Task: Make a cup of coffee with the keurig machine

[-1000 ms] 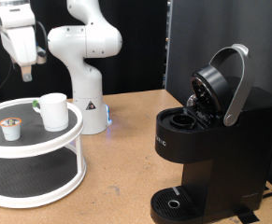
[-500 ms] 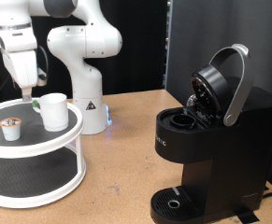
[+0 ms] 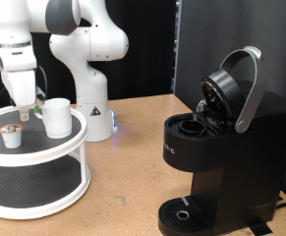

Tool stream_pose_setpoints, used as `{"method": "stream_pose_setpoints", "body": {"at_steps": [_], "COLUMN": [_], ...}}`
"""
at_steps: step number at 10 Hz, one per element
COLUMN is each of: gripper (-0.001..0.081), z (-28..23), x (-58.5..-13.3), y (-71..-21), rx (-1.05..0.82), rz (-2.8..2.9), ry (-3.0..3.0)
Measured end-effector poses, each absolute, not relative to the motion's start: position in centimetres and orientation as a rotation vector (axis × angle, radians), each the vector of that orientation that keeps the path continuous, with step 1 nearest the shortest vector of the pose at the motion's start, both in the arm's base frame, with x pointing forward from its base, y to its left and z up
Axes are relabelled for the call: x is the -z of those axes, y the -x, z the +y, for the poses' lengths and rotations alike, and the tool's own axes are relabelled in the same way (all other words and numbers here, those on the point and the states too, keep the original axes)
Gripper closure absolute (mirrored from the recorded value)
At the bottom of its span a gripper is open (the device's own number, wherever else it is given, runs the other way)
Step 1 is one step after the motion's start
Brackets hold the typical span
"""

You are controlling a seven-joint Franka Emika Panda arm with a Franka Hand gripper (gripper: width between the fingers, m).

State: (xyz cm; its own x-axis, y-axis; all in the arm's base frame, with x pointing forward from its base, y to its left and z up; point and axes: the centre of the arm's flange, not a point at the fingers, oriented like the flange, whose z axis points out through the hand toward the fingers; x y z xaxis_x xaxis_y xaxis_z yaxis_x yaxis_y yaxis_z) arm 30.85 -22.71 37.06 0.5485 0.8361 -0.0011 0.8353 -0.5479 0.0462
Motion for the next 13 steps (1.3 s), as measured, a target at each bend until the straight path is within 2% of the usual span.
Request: {"method": "stream_pose_setpoints", "body": {"at_steps": [13], "gripper": [0.0003], "z": [-24.3], "x": [-32.2], "y": [-31.3], "rx": [0.000], "rz": [1.358], "ry": [-2.701]}}
